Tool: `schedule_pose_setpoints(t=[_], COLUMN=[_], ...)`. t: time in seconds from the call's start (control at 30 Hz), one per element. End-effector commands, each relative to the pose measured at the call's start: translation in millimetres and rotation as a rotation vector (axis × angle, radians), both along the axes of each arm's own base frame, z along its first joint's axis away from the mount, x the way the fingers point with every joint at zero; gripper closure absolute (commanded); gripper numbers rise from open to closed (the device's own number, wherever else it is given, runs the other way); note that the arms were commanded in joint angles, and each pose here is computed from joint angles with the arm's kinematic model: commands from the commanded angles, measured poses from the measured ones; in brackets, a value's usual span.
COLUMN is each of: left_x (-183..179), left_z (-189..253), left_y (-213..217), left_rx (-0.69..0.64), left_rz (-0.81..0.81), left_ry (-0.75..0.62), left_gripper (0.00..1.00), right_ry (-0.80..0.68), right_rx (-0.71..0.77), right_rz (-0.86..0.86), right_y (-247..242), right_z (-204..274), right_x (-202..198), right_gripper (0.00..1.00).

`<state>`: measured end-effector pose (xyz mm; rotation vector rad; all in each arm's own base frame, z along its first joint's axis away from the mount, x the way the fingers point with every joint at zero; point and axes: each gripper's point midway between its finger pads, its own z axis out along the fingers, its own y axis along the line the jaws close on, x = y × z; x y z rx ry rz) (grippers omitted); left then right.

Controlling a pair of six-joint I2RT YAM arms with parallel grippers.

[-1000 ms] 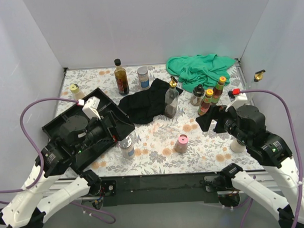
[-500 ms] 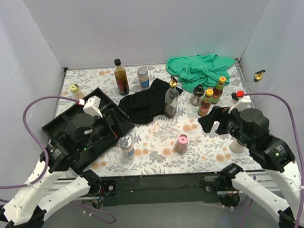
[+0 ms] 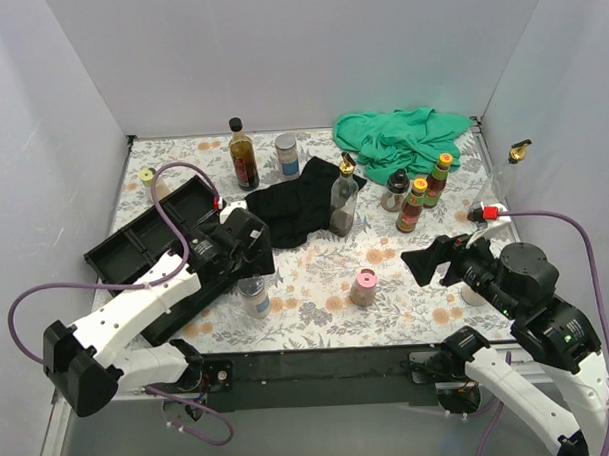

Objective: Organize the condiment bottles
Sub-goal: Pick up the bottle from the center of the board.

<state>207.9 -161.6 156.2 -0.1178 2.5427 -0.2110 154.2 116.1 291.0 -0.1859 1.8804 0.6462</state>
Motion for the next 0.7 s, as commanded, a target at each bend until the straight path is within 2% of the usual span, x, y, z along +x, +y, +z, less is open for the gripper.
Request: schedule_pose_setpoints(t=[0.0,0.1,0.3,0.53,0.6,0.67], left_x=[0,-3,-22,-33,-35,-37], left_z=[9,8,-13,-22,-25,-29], left_y=[25,22,14,3,-3,-5], left_rx=[0.11,0.096,0.052,-0.024,-0.046,-0.054], left_rz=[0.048,0.026,-0.025,-0.068,-0.085,-0.098], left_ry=[-0.023,-0.017,0.079,0.103,0.119,0.132], left_gripper=[0.12,0.12,0.12,0.13,0.15,0.21], right_ry=[-0.105,-0.115,-0.118,-0.104,-0.093,-0.088], right_rx=[0.012,0.002,-0.012,-0.083,-0.099,-0.096], right_rz=[0.043,0.031,0.012,-0.01,-0.017,-0.019], right_y=[2,-2,-6,-11,-12,-11], right_z=[18,16,9,-4,-11,-14], right_x=[-4,-4,-2,6,7,7], right_gripper=[0.04,0.04,0.04,0.04,0.04,0.04])
